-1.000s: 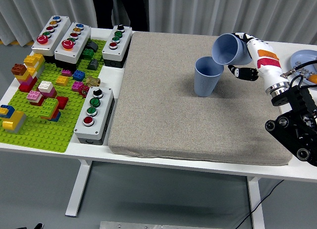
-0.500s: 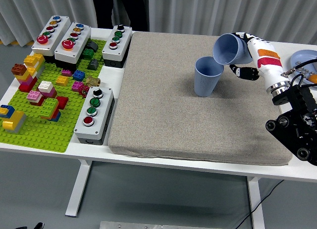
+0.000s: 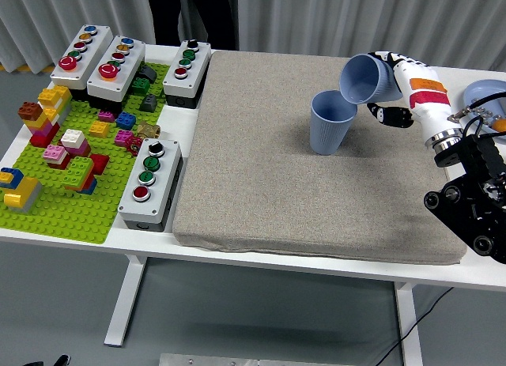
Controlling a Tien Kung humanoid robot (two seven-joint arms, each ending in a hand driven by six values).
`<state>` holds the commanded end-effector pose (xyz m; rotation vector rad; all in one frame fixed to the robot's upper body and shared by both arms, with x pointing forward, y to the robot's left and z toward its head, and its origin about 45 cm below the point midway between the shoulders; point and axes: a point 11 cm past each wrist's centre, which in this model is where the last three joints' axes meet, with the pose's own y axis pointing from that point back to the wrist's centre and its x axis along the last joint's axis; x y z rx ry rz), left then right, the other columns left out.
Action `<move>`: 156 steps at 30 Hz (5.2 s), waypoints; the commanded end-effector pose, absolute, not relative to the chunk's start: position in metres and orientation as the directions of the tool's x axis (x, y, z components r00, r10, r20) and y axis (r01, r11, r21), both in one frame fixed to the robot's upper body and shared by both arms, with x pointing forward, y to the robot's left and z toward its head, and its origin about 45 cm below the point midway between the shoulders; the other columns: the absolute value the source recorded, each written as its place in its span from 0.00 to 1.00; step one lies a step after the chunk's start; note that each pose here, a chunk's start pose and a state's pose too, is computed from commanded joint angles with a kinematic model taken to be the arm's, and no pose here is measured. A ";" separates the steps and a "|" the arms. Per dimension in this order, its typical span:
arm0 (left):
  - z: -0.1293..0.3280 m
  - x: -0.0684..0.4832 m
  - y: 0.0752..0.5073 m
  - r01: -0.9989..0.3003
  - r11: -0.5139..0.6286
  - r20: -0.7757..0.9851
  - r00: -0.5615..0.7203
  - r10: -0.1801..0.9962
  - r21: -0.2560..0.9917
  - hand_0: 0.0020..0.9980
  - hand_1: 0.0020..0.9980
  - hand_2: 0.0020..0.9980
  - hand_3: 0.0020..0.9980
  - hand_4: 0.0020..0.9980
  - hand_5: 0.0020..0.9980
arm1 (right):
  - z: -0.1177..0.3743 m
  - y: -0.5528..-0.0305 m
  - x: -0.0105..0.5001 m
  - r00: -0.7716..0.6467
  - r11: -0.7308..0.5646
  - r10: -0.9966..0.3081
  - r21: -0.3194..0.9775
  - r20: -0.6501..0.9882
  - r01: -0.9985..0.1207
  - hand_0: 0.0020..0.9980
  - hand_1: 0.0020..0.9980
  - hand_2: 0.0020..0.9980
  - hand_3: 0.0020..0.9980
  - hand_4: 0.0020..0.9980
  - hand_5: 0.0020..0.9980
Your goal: Pick cup pour cup place
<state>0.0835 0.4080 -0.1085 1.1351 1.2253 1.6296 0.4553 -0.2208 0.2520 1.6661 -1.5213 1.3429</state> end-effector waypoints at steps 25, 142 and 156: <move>-0.108 0.082 0.409 -0.069 -0.227 0.198 -0.291 0.936 0.971 0.76 0.81 0.84 0.76 0.51 0.93 | 0.250 -0.224 0.458 -0.128 -0.261 -0.364 -0.233 0.923 -0.937 0.76 0.66 0.58 0.66 0.68 0.08; -0.108 0.082 0.410 -0.068 -0.226 0.197 -0.294 0.935 0.972 0.77 0.81 0.84 0.77 0.51 0.93 | 0.262 -0.206 0.455 -0.206 -0.293 -0.196 -0.258 0.959 -0.921 0.79 0.67 0.58 0.64 0.66 0.00; -0.109 0.078 0.410 -0.060 -0.227 0.200 -0.294 0.935 0.972 0.77 0.81 0.84 0.77 0.51 0.93 | 0.258 -0.202 0.453 -0.196 -0.309 -0.175 -0.243 0.965 -0.920 0.79 0.67 0.58 0.64 0.65 0.00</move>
